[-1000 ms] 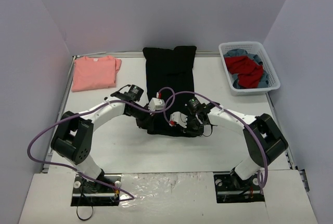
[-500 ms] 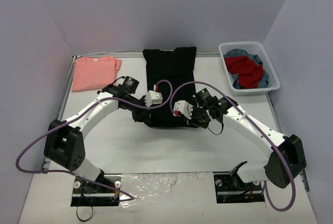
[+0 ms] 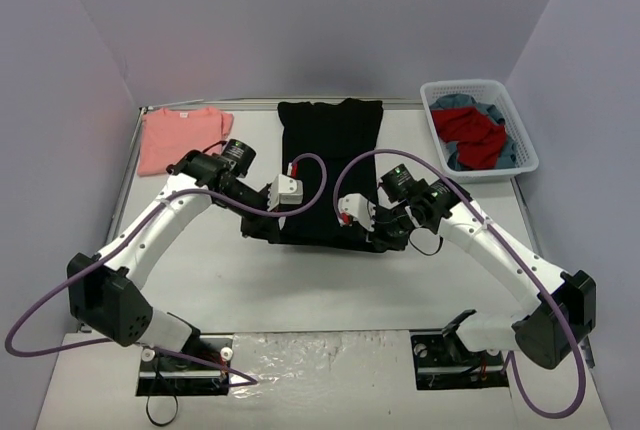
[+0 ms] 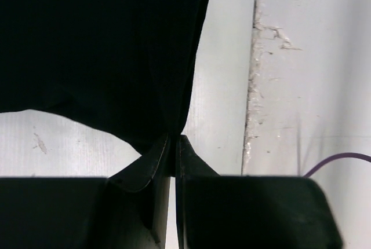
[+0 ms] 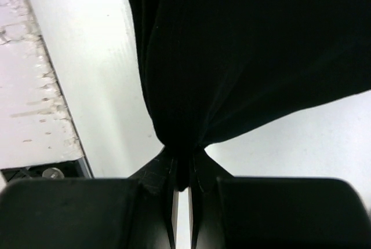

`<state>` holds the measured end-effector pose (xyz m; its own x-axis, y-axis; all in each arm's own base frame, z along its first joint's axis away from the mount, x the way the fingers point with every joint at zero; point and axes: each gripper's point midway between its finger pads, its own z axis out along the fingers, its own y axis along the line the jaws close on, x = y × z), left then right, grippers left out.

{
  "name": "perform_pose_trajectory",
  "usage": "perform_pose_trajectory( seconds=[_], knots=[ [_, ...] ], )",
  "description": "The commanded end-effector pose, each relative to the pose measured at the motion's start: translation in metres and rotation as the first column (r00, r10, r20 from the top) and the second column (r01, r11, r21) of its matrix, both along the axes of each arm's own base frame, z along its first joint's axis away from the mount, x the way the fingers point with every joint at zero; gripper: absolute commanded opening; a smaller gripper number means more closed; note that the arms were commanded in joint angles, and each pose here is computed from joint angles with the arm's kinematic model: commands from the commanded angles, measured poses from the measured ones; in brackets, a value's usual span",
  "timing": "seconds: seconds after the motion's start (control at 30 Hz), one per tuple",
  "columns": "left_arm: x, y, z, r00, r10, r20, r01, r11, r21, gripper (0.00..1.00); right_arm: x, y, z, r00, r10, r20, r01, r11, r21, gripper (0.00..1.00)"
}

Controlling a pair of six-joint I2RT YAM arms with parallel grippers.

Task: Fold and stack the t-shirts
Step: Fold the folded rectangular tshirt in 1/3 of the way

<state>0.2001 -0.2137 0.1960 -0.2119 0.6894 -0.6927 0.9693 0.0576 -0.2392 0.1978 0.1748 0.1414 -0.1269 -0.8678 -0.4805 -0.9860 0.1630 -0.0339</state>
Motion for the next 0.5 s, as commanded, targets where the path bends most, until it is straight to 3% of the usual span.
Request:
perform_pose_trajectory(
  seconds=[0.0,0.27,0.47],
  knots=[
    [-0.028,0.006,0.029,0.998,-0.058,-0.001,0.058,0.997,-0.049,0.02,-0.029,-0.012,0.005,0.994,0.046,-0.101,-0.049,0.999,-0.025,0.0],
    [-0.041,0.003,0.029,0.994,-0.104,-0.046,0.1,0.991,-0.088,0.02,-0.042,-0.008,0.016,0.982,0.108,-0.155,-0.109,0.994,0.004,0.0],
    [-0.017,-0.004,0.029,0.999,-0.01,-0.034,0.008,0.998,-0.068,0.02,-0.021,-0.004,0.009,0.988,0.077,-0.137,-0.079,0.997,-0.008,0.0]
  ],
)
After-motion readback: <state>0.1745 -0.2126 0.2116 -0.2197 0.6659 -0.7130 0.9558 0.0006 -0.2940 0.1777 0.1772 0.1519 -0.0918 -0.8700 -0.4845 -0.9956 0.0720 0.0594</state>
